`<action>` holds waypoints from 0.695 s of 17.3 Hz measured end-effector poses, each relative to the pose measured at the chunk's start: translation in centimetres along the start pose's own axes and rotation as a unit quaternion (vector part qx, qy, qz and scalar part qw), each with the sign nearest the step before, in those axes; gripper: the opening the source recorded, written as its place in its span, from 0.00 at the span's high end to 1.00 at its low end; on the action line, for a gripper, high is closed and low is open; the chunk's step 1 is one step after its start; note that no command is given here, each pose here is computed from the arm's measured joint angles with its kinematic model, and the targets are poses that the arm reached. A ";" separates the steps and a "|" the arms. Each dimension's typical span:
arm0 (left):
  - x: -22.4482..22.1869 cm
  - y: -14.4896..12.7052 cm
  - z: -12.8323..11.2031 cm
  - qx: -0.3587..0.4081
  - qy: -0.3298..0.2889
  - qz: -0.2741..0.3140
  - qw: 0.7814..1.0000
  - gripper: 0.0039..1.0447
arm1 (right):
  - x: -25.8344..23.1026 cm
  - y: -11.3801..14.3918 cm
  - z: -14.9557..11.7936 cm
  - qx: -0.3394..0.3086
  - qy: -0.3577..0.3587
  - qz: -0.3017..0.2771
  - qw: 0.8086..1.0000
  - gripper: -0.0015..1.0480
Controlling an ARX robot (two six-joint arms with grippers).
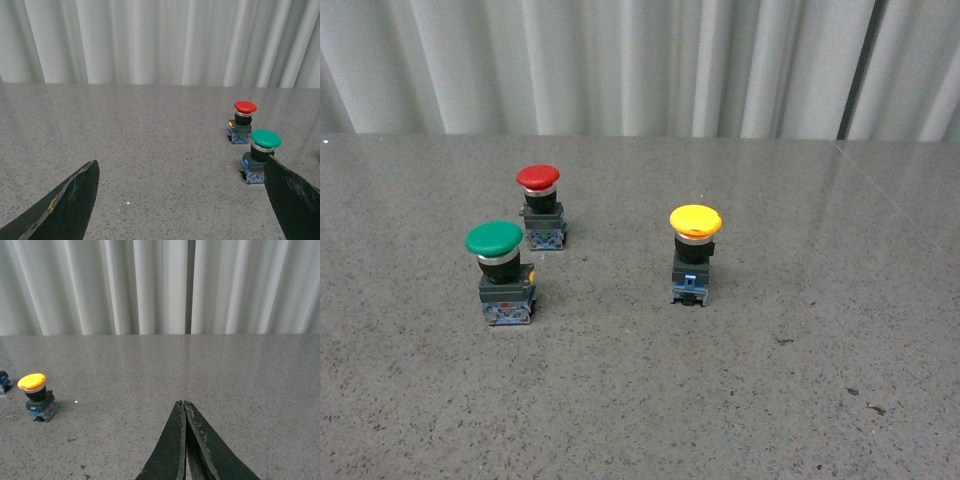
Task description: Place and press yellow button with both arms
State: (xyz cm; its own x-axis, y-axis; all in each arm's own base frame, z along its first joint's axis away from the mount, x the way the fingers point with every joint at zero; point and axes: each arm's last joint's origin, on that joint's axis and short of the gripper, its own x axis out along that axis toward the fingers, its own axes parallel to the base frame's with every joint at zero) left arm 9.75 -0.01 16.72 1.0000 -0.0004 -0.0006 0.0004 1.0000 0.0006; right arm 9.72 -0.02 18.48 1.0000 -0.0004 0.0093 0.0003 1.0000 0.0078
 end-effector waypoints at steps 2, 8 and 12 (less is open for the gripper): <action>0.0 0.0 0.0 0.000 0.000 0.000 1.000 0.06 | 0.1 0.0 -0.5 0.000 0.009 0.000 1.000 0.98; 0.0 0.0 0.0 0.000 0.000 0.000 1.000 0.06 | 0.0 0.0 -1.7 -0.001 0.000 0.001 1.000 0.98; 0.0 0.0 0.0 0.000 0.000 0.000 1.000 0.06 | 0.0 0.0 -1.8 -0.001 0.003 0.000 1.000 0.98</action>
State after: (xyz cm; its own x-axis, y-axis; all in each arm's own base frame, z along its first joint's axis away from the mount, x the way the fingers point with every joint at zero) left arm 9.75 0.00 16.73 1.0000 0.0000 0.0002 0.0000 1.0000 0.0002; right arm 9.72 0.00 16.70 1.0000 0.0004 0.0025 -0.0004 1.0000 0.0059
